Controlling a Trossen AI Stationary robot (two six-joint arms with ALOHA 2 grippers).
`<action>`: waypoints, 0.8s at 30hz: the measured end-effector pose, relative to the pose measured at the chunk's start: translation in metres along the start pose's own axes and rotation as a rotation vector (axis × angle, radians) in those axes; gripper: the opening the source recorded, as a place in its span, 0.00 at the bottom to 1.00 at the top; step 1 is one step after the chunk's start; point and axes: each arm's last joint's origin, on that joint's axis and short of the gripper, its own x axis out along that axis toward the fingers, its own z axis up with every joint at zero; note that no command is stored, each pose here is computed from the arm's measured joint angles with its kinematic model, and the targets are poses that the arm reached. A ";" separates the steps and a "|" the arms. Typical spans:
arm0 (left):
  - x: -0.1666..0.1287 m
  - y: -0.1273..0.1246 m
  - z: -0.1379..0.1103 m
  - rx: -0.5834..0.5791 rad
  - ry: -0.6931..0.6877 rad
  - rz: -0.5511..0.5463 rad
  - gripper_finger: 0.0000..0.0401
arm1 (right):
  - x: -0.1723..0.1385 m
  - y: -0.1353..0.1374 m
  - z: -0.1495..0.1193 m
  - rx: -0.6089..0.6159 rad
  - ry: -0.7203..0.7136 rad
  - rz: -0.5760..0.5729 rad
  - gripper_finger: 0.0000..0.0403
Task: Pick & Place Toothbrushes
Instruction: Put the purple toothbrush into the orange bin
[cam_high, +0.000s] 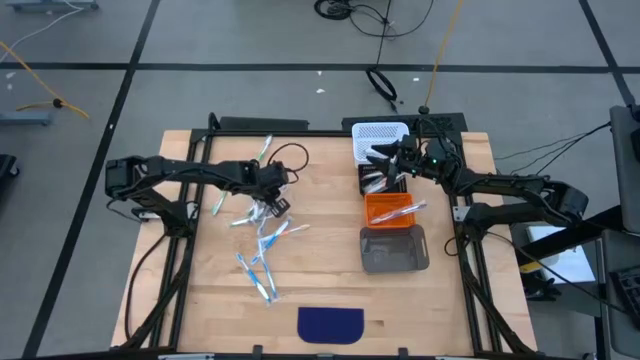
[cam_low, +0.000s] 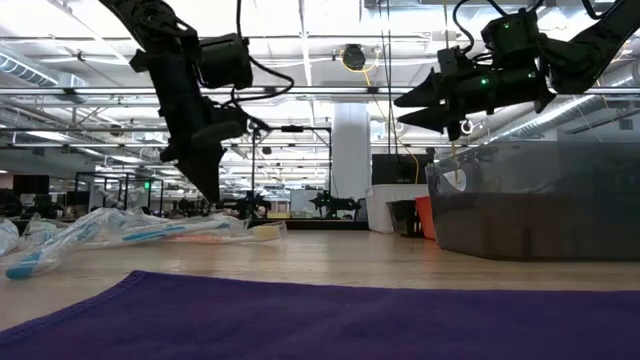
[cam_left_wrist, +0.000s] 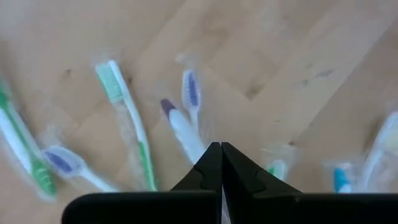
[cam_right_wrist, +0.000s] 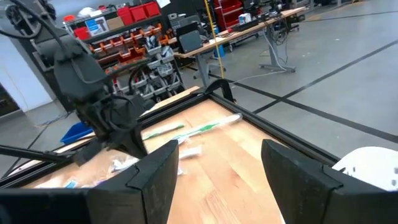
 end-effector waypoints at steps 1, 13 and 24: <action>0.000 0.000 -0.001 -0.013 0.009 -0.002 0.01 | 0.000 0.000 0.000 0.000 0.000 -0.001 0.55; 0.024 -0.005 -0.009 0.023 0.102 0.050 0.26 | 0.000 0.001 0.000 0.001 0.000 0.001 0.55; 0.020 -0.005 -0.007 0.017 0.081 0.042 0.38 | 0.000 0.000 0.000 0.000 0.000 0.000 0.55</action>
